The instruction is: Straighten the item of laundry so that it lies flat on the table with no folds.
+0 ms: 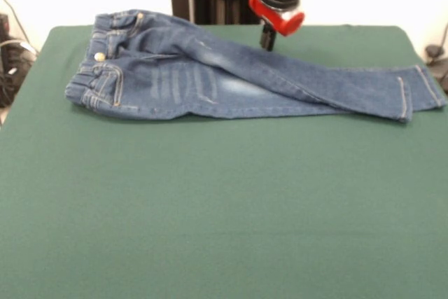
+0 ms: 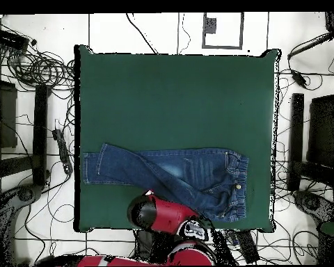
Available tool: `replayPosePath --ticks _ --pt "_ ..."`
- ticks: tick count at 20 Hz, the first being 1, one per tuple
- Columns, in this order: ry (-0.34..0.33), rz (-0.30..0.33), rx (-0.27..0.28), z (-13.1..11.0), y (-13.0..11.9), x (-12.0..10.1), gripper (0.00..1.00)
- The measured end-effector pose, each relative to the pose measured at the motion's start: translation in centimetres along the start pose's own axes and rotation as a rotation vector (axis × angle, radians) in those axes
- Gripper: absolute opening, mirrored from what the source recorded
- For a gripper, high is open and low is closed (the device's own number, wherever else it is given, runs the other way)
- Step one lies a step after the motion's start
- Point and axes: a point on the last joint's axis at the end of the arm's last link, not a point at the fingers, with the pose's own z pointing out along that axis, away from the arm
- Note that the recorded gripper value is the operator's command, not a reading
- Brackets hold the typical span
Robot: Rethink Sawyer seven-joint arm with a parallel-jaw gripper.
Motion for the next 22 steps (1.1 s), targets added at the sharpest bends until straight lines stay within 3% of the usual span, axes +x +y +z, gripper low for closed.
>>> replayPosePath --ticks 7,14,22 --pt "0.009 0.063 0.012 0.5 0.5 0.2 0.0" --pt "0.009 0.082 0.015 0.5 0.6 0.2 0.0" --pt "-0.052 0.129 0.029 -0.6 1.7 1.0 0.0"
